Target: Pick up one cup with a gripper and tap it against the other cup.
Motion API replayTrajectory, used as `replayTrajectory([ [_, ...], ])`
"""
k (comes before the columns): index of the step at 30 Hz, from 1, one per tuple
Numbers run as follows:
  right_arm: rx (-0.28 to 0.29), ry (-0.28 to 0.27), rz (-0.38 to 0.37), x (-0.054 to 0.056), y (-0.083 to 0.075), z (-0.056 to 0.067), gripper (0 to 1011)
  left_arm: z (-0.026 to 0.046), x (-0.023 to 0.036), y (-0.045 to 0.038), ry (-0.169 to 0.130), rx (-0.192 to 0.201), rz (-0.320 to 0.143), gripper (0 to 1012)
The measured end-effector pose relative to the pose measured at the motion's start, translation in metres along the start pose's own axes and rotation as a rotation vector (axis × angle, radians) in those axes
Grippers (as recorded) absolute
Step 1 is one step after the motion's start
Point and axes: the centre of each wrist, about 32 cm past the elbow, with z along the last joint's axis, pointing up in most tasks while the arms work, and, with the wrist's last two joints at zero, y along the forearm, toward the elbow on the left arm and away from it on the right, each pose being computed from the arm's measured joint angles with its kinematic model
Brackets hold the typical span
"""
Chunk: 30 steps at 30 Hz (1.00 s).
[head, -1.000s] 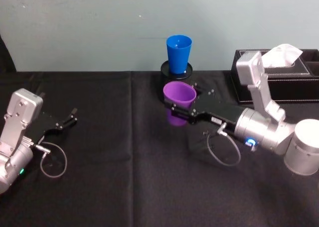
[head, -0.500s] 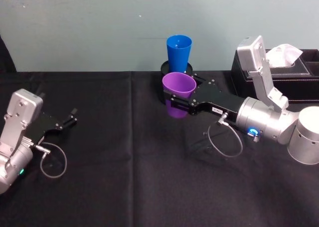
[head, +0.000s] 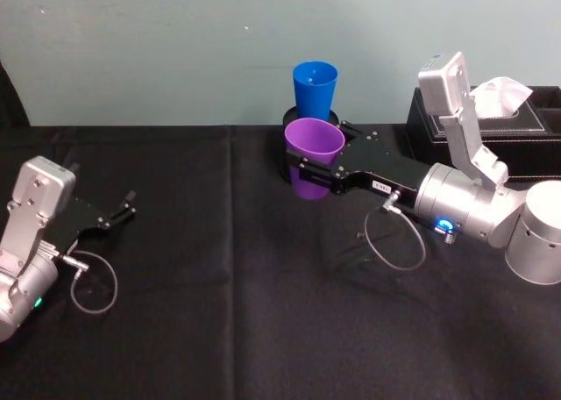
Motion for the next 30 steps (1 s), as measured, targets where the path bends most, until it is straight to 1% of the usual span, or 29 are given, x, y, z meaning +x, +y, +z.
replayTrajectory([
  [30,-0.003,0.003,0.002,0.0001,-0.0004,-0.0018,729,0.0000,0.0000,0.0000,0.000,0.000,0.000,1000],
])
